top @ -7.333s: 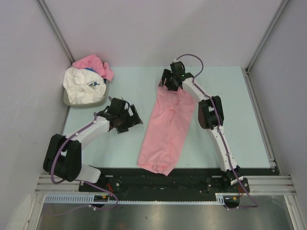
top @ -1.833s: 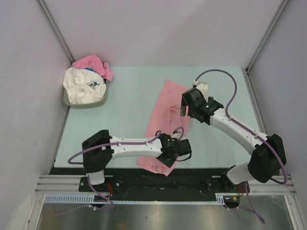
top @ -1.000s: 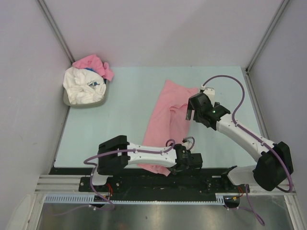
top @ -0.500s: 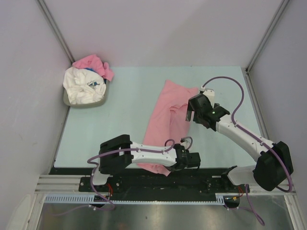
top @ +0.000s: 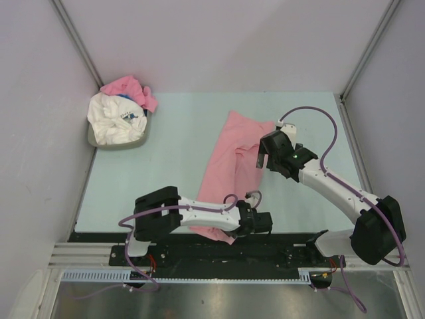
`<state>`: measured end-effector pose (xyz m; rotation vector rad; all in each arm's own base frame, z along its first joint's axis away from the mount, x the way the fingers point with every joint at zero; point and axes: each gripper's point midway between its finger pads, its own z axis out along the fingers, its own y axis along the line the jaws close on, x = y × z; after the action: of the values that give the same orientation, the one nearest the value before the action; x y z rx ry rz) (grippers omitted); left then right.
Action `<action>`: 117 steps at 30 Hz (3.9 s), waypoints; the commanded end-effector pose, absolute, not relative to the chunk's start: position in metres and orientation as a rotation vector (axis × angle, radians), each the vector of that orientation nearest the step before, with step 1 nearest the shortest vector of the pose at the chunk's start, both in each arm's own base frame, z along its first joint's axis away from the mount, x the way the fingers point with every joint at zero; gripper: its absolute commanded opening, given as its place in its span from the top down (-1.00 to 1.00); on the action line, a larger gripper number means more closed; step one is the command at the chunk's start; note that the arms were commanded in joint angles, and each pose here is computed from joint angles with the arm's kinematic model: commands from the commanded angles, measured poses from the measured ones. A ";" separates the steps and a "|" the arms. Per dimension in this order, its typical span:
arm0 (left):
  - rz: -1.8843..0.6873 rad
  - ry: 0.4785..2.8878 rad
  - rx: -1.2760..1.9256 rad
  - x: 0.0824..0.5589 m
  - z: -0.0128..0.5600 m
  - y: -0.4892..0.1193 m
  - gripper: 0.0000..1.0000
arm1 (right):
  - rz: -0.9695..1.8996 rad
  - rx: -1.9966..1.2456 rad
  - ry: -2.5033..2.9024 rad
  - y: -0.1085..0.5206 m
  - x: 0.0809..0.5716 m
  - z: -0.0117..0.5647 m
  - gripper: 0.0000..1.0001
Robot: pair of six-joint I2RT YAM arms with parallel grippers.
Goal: Fold and stack the t-shirts
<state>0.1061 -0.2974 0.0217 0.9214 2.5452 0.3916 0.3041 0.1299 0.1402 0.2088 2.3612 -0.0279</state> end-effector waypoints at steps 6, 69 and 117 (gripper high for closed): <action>0.370 2.495 0.824 0.114 0.072 -0.276 0.99 | 0.010 0.237 2.329 0.134 0.311 0.146 -0.99; -0.668 2.537 0.103 0.224 0.154 -0.242 -1.00 | 0.682 0.632 2.396 0.130 0.462 0.036 -0.99; -0.603 2.569 -0.092 0.275 0.116 -0.203 -1.00 | 0.663 0.550 2.427 0.190 0.621 0.022 -0.99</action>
<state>0.2624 -0.2037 0.1075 -0.1162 2.6101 -0.5966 0.6358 0.2424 0.0572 0.4713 2.2883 0.8603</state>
